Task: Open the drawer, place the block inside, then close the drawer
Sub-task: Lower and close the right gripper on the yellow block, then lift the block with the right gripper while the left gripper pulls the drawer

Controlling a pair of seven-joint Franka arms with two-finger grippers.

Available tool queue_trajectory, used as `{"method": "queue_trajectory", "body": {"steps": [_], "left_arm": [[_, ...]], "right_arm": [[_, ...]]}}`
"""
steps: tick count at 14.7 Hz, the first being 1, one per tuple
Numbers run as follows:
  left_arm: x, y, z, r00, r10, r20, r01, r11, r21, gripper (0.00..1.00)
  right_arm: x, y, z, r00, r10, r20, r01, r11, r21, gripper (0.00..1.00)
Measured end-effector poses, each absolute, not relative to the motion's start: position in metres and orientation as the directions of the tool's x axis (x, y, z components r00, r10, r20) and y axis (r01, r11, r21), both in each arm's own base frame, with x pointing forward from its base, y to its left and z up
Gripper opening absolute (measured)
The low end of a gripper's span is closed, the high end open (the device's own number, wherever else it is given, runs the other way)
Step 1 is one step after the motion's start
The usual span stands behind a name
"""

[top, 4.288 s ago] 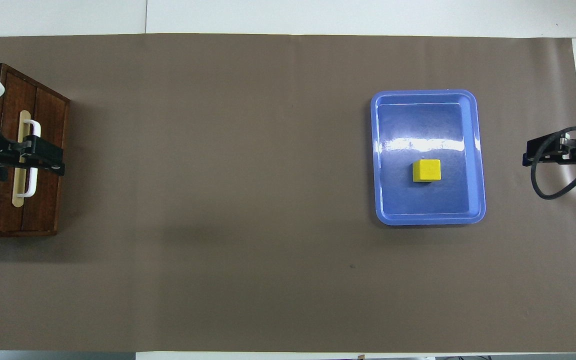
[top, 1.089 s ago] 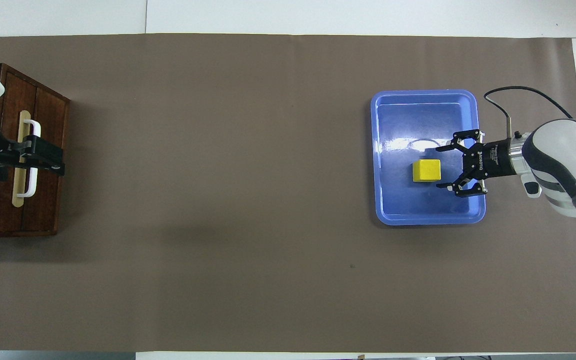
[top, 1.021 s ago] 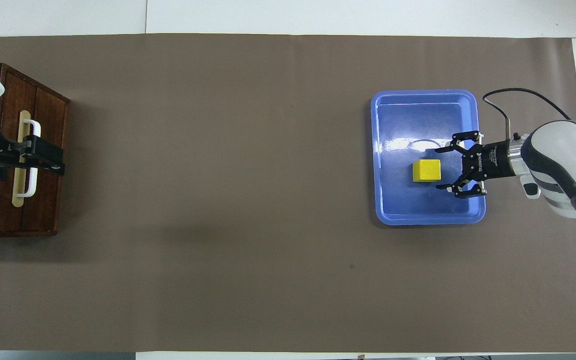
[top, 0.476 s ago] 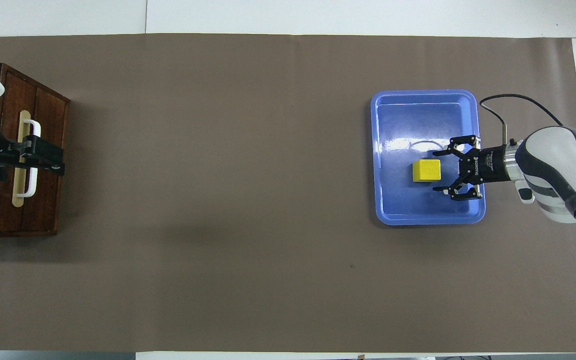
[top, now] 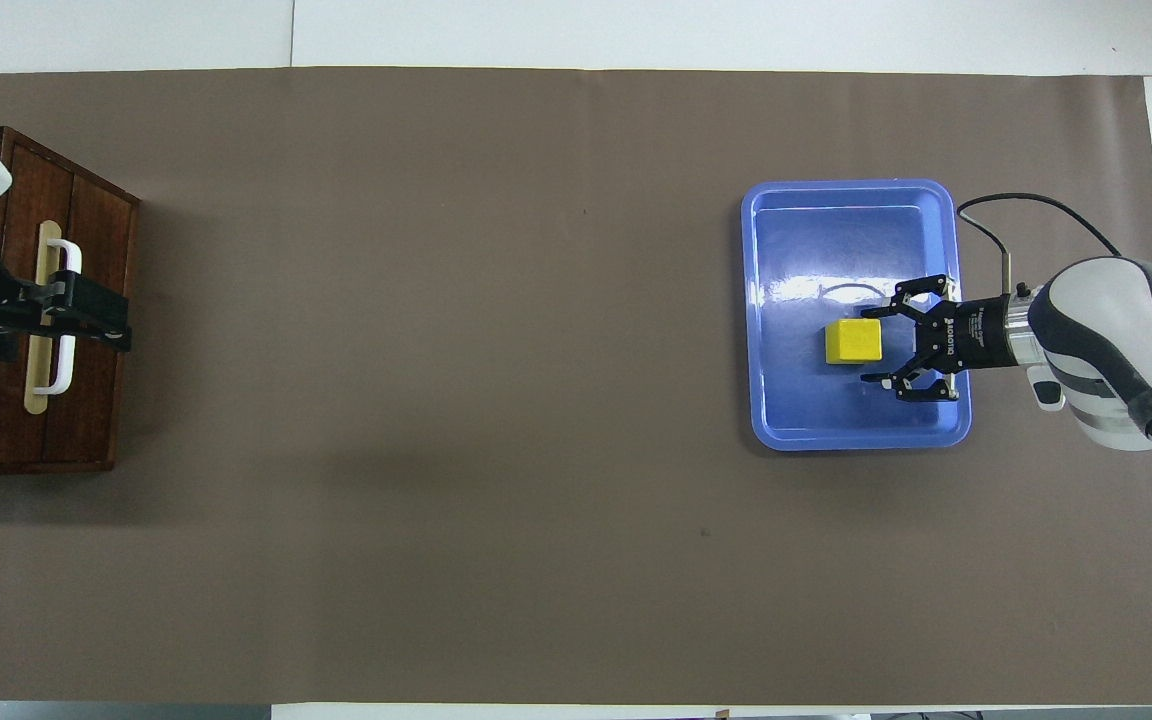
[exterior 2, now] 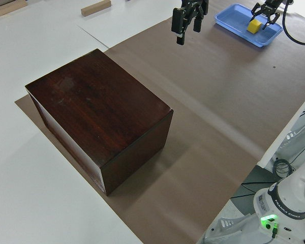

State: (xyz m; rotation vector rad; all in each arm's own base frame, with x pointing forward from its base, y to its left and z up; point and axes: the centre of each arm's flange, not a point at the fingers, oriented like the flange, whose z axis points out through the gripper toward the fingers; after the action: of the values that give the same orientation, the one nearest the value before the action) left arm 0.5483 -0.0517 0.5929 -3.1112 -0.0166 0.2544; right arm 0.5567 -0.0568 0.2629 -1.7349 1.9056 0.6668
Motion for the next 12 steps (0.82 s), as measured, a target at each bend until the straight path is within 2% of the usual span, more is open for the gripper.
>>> {"method": "queue_trajectory", "body": {"steps": [1,3,4,6,9,12], "left_arm": [[0.548,-0.052,0.593,0.987,0.012,-0.162,0.009,-1.000,-0.021,1.00],[0.549,-0.051,0.593,0.987,0.014,-0.159,0.011,-1.000,-0.021,1.00],[0.549,-0.050,0.593,0.988,0.016,-0.156,0.013,-1.000,-0.020,1.00],[0.552,-0.049,0.595,0.991,0.018,-0.133,0.016,-1.000,-0.018,1.00],[0.567,-0.045,0.595,1.000,0.019,-0.018,0.019,-0.999,-0.034,1.00],[0.578,-0.037,0.570,0.998,-0.009,0.055,0.000,-0.988,-0.154,1.00]], "right_arm": [[0.555,-0.057,0.261,-0.081,-0.763,-0.641,-0.996,0.078,0.033,0.81],[0.554,-0.057,0.260,-0.071,-0.765,-0.641,-0.997,0.072,0.025,0.66],[0.554,-0.057,0.260,-0.056,-0.766,-0.641,-0.998,0.060,0.015,0.65],[0.555,-0.057,0.260,-0.023,-0.767,-0.641,-0.999,0.035,-0.006,0.56],[0.555,-0.057,0.262,0.006,-0.768,-0.641,-1.000,0.014,-0.026,0.56],[0.570,-0.056,0.282,0.042,-0.758,-0.651,-0.998,-0.004,-0.060,0.56]]}}
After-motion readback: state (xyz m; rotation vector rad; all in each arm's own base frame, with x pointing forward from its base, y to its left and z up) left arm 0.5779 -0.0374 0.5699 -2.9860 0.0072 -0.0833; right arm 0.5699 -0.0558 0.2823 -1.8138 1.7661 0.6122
